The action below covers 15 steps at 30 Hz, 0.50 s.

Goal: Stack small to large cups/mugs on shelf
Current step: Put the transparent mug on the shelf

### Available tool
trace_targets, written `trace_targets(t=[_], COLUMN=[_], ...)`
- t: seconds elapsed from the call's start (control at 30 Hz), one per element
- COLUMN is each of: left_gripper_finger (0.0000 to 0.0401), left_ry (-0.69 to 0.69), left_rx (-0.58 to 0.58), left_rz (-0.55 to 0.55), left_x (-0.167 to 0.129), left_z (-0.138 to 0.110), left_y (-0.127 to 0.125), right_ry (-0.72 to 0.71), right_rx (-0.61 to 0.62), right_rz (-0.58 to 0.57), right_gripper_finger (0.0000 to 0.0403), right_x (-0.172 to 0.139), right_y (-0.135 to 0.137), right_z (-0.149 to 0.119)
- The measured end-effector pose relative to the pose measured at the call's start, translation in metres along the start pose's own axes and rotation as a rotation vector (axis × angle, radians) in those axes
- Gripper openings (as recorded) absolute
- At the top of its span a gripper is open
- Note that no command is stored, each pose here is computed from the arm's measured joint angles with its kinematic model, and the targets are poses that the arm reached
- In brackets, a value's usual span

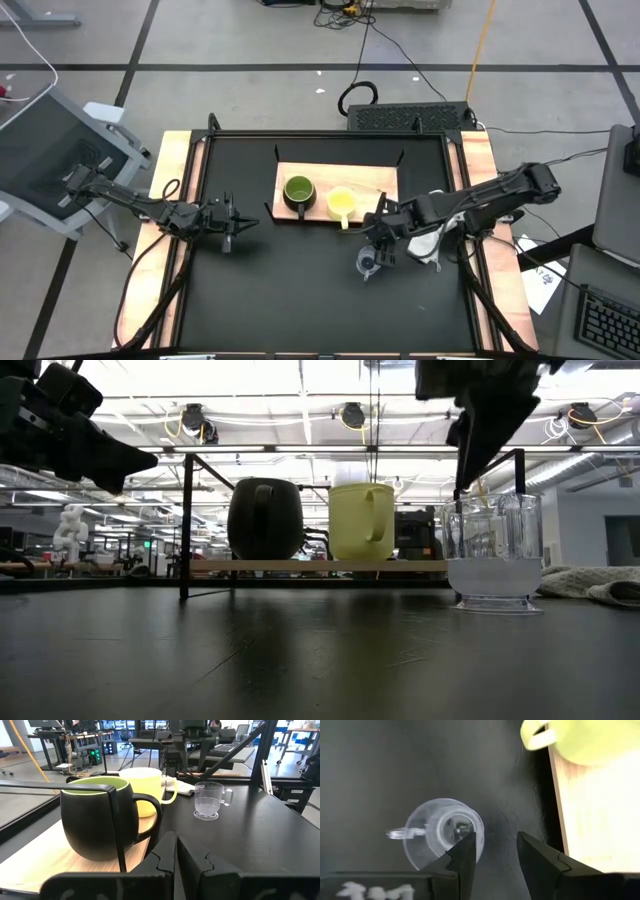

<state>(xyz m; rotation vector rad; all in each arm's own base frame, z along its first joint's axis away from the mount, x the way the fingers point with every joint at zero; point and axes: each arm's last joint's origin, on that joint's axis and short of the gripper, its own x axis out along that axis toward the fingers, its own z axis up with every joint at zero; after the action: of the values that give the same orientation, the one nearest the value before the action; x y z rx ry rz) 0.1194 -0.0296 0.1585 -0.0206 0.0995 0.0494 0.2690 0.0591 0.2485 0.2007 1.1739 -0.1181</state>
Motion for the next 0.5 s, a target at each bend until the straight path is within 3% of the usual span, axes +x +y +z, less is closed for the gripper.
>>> trace_targets(t=[0.5], left_gripper_finger=[0.0019], left_ry=[0.000], left_rx=[0.000], left_rz=[0.000], left_x=[0.000], left_z=[0.000], left_y=[0.000], right_ry=[0.055], right_rx=[0.063], right_rz=[-0.020], right_gripper_finger=[0.0132], right_x=[0.015], right_y=[0.001], right_z=[0.001])
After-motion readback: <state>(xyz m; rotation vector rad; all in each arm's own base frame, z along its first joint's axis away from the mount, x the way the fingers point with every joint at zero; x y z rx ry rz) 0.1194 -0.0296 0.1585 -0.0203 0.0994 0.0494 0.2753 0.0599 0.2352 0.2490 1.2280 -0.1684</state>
